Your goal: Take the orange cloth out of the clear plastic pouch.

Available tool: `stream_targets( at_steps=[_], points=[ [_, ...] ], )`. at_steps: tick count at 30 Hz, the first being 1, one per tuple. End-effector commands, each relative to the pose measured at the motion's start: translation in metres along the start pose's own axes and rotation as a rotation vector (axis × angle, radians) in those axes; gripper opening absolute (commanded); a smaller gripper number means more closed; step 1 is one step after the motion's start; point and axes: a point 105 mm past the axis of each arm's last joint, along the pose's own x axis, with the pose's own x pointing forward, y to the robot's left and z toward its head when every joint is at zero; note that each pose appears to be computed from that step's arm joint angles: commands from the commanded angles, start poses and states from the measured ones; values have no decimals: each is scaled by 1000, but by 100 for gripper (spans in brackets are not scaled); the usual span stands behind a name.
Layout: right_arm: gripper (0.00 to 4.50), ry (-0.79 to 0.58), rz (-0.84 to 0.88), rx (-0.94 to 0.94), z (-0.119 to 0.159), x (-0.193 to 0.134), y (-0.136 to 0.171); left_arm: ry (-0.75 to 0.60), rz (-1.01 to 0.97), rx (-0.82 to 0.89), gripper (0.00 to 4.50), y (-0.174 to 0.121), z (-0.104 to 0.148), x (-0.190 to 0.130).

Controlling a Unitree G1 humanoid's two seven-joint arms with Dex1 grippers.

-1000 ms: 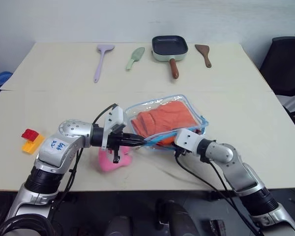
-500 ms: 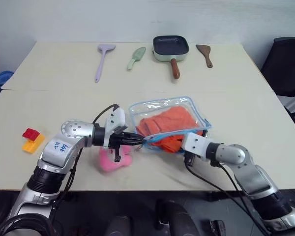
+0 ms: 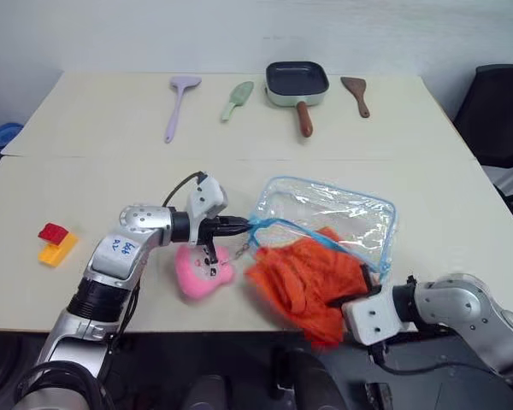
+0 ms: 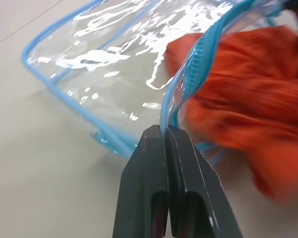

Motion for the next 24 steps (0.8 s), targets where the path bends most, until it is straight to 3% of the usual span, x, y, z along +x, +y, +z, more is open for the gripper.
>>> stream_targets(
  at_steps=[1, 5, 13, 18, 24],
  points=[
    [2, -44, 8, -63, 12, -4, -2, -42, 76, 80, 0, 15, 18, -2],
    [2, -34, 6, -69, 8, 0, -4, -43, 61, 131, 0, 12, 24, 5],
    [2, 121, 68, -19, -36, -22, 24, 39, 240, 123, 0, 57, 11, -18],
    [2, 228, -134, 178, -77, -52, 14, 41, 131, 157, 0, 41, 14, -27],
    [2, 368, -459, 417, -129, -121, -14, 65, 33, 191, 0, 15, 10, -32]
  ],
)
